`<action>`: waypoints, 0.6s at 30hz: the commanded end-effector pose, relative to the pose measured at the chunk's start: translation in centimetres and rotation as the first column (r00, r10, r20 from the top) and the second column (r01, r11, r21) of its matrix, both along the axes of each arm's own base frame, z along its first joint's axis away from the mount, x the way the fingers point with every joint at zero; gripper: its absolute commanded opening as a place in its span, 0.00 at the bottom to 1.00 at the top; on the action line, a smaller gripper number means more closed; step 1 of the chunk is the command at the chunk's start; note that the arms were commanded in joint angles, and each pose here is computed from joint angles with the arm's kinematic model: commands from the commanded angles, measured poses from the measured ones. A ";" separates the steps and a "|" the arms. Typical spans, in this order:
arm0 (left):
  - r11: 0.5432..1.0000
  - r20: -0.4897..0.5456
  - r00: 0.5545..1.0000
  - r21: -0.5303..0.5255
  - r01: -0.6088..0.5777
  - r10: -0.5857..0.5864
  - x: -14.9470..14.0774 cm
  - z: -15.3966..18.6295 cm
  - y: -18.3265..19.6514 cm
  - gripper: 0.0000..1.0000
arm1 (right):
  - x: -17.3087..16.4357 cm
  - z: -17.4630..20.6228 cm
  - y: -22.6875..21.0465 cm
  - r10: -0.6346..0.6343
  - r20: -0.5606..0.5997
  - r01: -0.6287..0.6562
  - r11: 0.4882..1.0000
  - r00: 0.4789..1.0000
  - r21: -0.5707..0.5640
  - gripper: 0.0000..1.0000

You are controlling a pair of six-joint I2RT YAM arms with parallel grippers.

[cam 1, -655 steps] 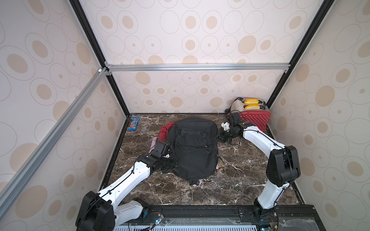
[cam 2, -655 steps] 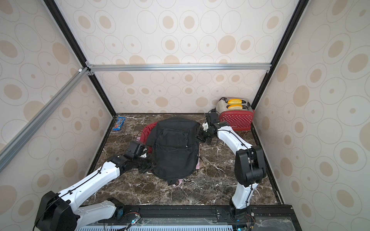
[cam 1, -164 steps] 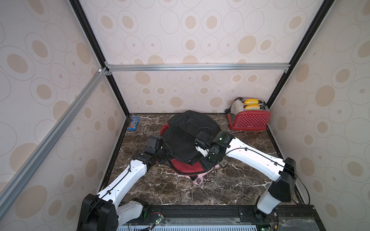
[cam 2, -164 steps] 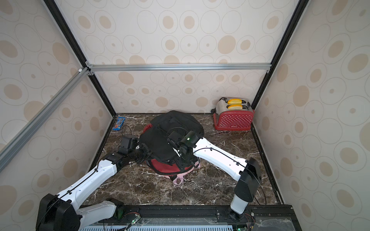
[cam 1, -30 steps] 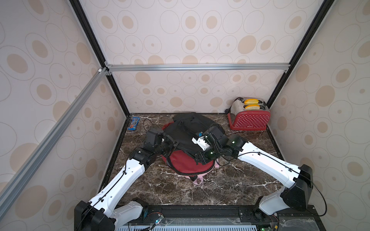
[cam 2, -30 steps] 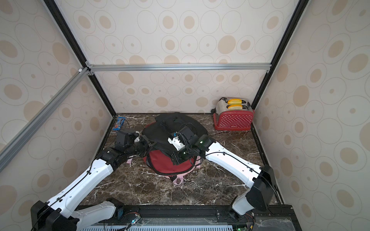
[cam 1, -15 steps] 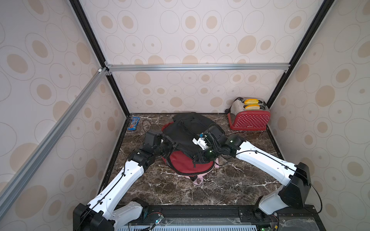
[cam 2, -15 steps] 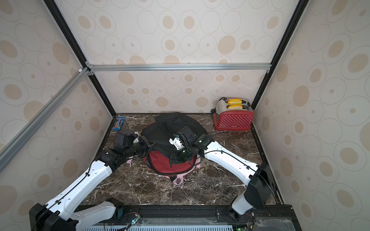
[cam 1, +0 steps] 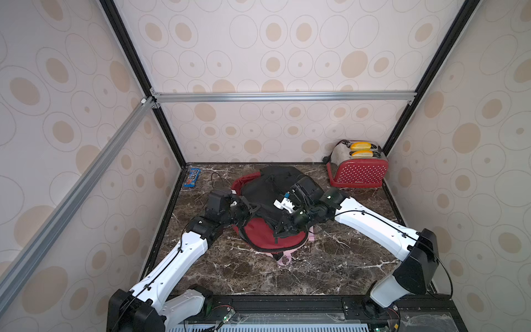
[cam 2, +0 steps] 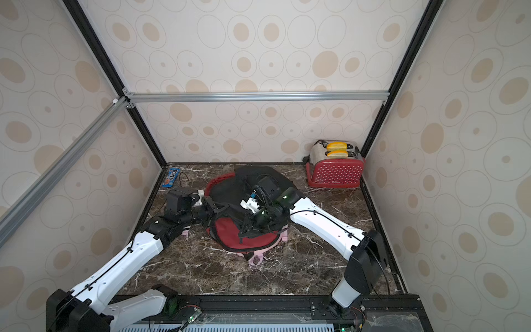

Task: Zip up the backpack
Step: Zip the zipper on the backpack.

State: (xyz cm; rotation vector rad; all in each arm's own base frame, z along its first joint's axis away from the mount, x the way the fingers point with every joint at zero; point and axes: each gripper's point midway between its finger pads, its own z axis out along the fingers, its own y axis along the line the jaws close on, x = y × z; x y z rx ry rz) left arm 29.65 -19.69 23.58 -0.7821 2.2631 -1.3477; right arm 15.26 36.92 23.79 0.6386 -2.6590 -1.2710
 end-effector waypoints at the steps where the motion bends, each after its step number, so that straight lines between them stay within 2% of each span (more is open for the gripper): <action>1: 1.000 0.113 0.993 -0.018 0.023 -0.021 0.0 2.2 -0.1 0.00 | -1.1 1.9 0.9 0.060 -0.072 -0.059 0.998 0.996 0.017 0.00; 10: 1.000 0.099 0.995 0.015 0.008 -0.010 -1.1 0.9 0.7 0.00 | 1.2 1.8 3.6 0.070 -0.093 -0.073 0.997 0.993 -0.025 0.00; 15: 1.000 0.089 0.996 0.031 -0.004 0.001 -1.0 0.3 1.2 0.00 | 2.2 3.0 5.3 0.107 -0.083 -0.107 0.994 0.991 0.000 0.00; 18: 1.000 0.104 0.995 0.013 0.002 -0.003 -0.8 0.8 1.0 0.00 | 2.2 4.0 6.0 0.139 -0.100 -0.134 0.990 0.985 0.053 0.00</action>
